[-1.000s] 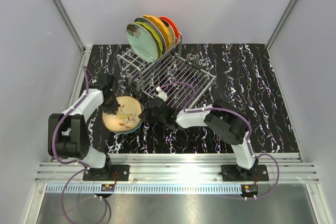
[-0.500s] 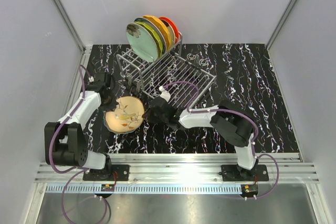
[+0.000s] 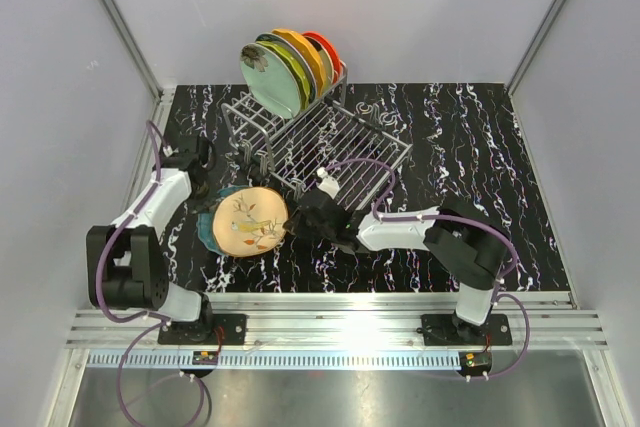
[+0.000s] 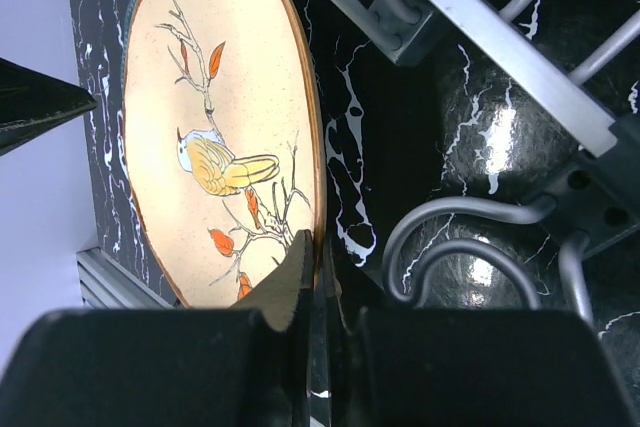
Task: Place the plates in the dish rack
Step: Grab a plate with the right arm
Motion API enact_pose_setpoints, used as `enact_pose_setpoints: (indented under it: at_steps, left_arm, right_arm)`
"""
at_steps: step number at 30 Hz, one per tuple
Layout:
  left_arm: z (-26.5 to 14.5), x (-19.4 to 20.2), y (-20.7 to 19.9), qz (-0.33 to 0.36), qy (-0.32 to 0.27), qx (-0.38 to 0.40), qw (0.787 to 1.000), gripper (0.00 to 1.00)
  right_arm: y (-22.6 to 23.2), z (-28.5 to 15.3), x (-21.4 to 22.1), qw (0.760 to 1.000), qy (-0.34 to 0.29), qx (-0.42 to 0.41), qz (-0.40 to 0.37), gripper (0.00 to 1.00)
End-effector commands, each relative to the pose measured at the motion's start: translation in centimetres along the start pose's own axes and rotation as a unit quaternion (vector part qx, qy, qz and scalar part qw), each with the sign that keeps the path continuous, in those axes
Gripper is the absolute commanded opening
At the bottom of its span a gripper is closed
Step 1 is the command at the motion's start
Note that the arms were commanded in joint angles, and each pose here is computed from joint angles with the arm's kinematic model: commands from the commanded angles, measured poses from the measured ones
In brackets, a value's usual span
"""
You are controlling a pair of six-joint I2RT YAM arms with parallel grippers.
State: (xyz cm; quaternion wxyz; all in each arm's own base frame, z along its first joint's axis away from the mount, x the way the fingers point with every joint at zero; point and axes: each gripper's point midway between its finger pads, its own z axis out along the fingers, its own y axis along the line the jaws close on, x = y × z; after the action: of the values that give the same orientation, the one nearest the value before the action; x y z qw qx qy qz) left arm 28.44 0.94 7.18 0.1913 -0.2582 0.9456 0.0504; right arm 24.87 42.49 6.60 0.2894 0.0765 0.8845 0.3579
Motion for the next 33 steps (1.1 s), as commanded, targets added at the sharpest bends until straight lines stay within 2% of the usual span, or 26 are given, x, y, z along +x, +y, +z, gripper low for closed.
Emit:
enact_pose_setpoints:
  at_steps: [1, 8, 14, 24, 33]
  left_arm:
    - [-0.1, -1.4, -0.1, -0.02, -0.019, -0.01, 1.0, 0.0]
    - [1.0, -0.4, 0.2, -0.027, -0.002, -0.022, 0.999, 0.0]
    - [1.8, 0.1, -0.1, -0.023, 0.015, -0.021, 0.999, 0.0]
    - [2.8, 1.4, -1.1, -0.023, 0.045, 0.004, 0.999, 0.0]
    - [3.1, 1.9, -1.6, -0.02, 0.058, 0.015, 0.998, 0.0]
  right_arm:
    - [2.6, -1.6, -1.1, 0.999, -0.02, -0.04, 0.008, 0.0]
    - [2.5, -2.0, -1.4, 0.999, -0.024, -0.04, 0.001, 0.0]
    - [2.1, -1.7, -0.8, 0.999, -0.015, -0.038, 0.004, 0.04]
    - [2.0, -1.4, -0.6, 0.999, -0.011, -0.035, 0.002, 0.16]
    - [2.4, -0.7, -0.1, 0.999, 0.0, -0.041, 0.005, 0.36]
